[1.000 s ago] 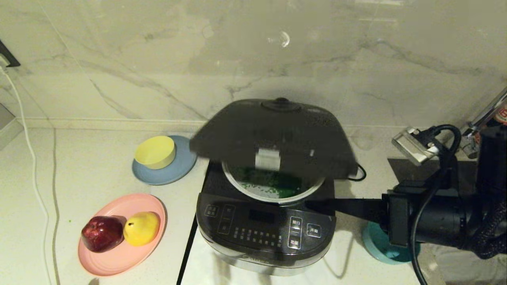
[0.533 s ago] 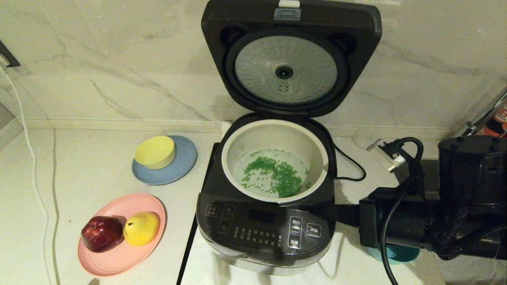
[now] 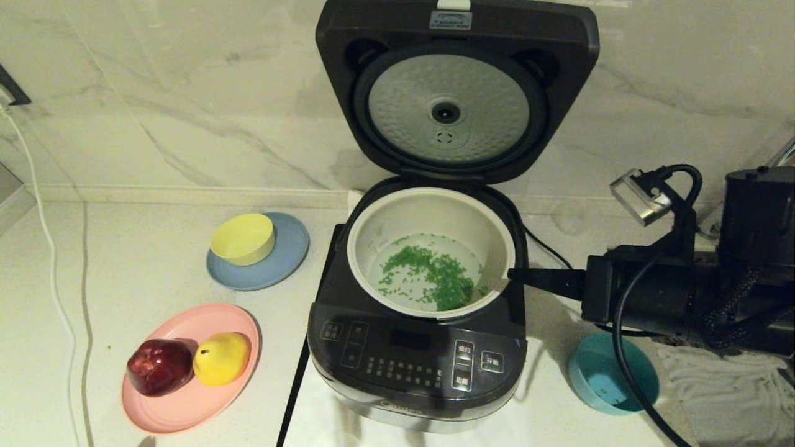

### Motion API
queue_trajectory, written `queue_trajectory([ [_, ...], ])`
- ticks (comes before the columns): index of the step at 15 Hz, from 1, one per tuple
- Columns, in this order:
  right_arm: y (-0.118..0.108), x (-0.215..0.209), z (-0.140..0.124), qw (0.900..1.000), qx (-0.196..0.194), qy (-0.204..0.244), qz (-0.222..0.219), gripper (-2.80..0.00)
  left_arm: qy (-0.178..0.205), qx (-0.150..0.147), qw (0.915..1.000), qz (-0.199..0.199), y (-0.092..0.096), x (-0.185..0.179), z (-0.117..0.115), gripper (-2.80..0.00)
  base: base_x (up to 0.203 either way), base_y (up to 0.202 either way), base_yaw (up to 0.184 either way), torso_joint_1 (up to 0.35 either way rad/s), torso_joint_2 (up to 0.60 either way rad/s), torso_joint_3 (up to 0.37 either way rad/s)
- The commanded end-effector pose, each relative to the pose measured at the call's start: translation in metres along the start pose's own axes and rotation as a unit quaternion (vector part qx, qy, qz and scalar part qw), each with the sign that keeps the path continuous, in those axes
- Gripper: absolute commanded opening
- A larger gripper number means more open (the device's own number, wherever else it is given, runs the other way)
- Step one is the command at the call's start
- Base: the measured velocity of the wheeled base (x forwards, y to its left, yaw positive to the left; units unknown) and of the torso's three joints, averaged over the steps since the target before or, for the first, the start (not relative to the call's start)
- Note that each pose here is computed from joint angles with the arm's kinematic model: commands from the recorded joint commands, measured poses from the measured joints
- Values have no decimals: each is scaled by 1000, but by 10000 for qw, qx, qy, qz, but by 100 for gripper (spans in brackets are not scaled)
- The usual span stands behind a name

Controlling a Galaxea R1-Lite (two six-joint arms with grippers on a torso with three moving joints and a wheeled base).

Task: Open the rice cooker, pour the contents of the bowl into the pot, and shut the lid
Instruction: Close the rice cooker

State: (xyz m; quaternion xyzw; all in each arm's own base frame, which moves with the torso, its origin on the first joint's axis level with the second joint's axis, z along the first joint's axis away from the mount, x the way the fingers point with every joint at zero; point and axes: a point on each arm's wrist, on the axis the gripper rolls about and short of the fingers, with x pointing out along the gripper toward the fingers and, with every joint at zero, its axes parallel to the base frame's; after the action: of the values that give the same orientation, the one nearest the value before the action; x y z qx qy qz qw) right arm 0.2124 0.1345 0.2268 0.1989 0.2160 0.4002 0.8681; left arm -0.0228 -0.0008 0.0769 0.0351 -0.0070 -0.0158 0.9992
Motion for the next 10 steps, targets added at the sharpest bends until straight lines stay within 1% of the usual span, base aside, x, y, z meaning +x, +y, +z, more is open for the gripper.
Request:
queue_trajectory([
  [1, -12, -16, 11, 9992, 63, -280, -284, -280, 34, 2, 10000, -3, 0, 1, -3, -280, 0, 0, 0, 0, 0, 0],
  [3, -24, -26, 19, 9973, 111, -488, -536, -280, 34, 2, 10000, -3, 0, 1, -3, -280, 0, 0, 0, 0, 0, 0],
  [5, -34, -29, 34, 9943, 89, -786, -715, -280, 34, 2, 10000, -3, 0, 1, -3, -280, 0, 0, 0, 0, 0, 0],
  [8, -41, -25, 69, 9892, -41, -1238, -782, -280, 34, 2, 10000, -3, 0, 1, -3, -280, 0, 0, 0, 0, 0, 0],
  [10, -46, -14, 88, 9869, -116, -1414, -765, -280, 34, 2, 10000, -3, 0, 1, -3, -280, 0, 0, 0, 0, 0, 0],
])
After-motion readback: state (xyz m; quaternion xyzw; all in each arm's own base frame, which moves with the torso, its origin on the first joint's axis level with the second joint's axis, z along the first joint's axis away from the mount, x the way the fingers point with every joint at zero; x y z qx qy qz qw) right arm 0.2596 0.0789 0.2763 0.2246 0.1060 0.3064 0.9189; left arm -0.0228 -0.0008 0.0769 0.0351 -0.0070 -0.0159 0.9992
